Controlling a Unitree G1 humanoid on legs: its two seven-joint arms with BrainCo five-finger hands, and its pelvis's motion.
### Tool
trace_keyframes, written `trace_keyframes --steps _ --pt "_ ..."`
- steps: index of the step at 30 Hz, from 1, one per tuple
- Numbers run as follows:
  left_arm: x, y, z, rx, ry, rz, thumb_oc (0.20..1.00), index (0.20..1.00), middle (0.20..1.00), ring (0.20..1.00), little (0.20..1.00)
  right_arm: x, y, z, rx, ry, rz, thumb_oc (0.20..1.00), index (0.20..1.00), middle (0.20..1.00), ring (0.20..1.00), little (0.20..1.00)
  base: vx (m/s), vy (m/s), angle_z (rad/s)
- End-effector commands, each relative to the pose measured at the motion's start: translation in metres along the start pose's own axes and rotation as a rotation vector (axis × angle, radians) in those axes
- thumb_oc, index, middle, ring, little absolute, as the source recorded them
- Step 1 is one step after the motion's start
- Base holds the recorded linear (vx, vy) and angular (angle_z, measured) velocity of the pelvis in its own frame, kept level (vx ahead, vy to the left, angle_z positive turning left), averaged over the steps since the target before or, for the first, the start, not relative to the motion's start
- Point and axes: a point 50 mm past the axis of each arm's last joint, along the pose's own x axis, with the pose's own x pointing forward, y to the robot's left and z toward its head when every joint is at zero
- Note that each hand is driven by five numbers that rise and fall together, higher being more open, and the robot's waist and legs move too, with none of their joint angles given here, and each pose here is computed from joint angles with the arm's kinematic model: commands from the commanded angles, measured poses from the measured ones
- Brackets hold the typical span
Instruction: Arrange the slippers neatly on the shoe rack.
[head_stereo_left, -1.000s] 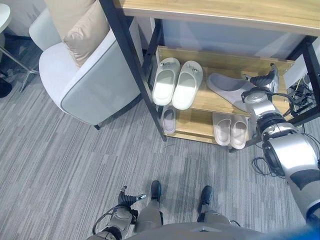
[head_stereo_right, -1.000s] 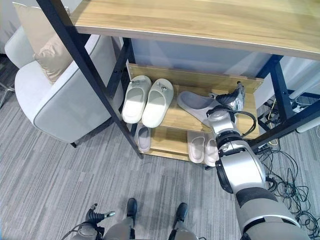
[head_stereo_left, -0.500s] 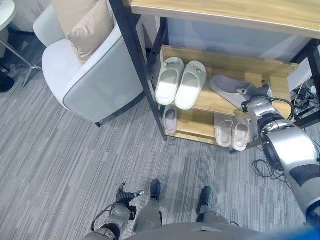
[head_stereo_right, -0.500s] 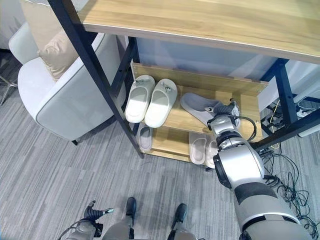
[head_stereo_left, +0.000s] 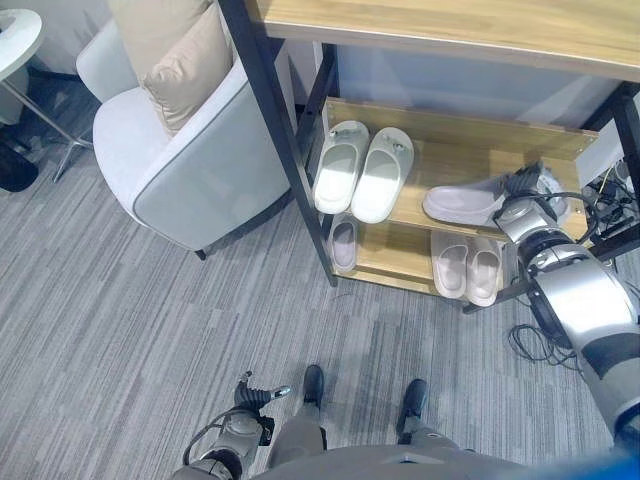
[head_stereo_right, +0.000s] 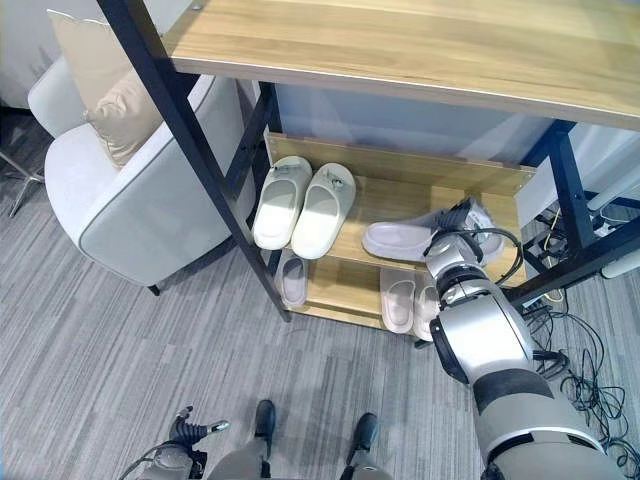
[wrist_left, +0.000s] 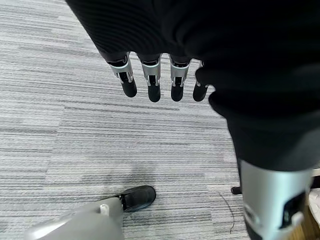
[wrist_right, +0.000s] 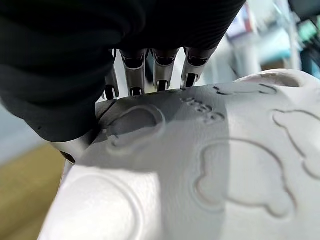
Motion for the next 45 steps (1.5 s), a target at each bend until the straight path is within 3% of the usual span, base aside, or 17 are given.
trace_keyframes --steps 1,7,12,21,26,33,40,45 --pt "0.007 0.01 0.016 0.022 -0.041 0.05 1.0 1.0 1.0 1.0 1.0 0.013 -0.041 0.03 -0.044 -0.18 -0.231 0.2 0.2 0.2 0.2 0.2 0.01 -0.017 -0.06" --pt "0.007 0.015 0.008 0.027 -0.033 0.053 1.0 1.0 1.0 1.0 1.0 0.005 -0.051 0.05 -0.002 -0.452 -0.247 0.2 0.2 0.2 0.2 0.2 0.0 -0.004 -0.01" --pt "0.003 0.017 -0.009 0.034 0.004 0.054 1.0 1.0 1.0 1.0 1.0 -0.029 -0.047 0.04 0.204 -0.708 -0.161 0.2 0.2 0.2 0.2 0.2 0.03 -0.024 0.0" --pt "0.001 0.025 -0.02 0.058 0.027 0.069 1.0 1.0 1.0 1.0 1.0 -0.073 -0.034 0.017 0.488 -0.808 0.077 0.2 0.2 0.2 0.2 0.2 0.02 -0.025 0.0" --pt "-0.002 0.03 -0.033 0.059 0.06 0.086 1.0 1.0 1.0 1.0 1.0 -0.09 -0.038 0.011 0.56 -0.858 0.118 0.2 0.2 0.2 0.2 0.2 0.01 -0.045 -0.03" --pt "-0.007 0.036 -0.05 -0.152 0.132 0.138 1.0 1.0 1.0 1.0 1.0 -0.11 -0.042 -0.001 0.571 -0.898 0.157 0.2 0.2 0.2 0.2 0.2 0.01 -0.067 0.0" --pt "0.008 0.047 0.004 -0.41 -0.028 0.196 1.0 1.0 1.0 1.0 1.0 -0.14 -0.068 0.01 0.618 -1.078 0.205 0.2 0.2 0.2 0.2 0.2 -0.22 -0.023 0.17" --pt "0.008 0.045 0.014 -0.497 -0.067 0.2 1.0 1.0 1.0 1.0 1.0 -0.151 -0.079 0.01 0.666 -1.112 0.242 0.2 0.2 0.2 0.2 0.2 -0.09 0.027 -0.08"
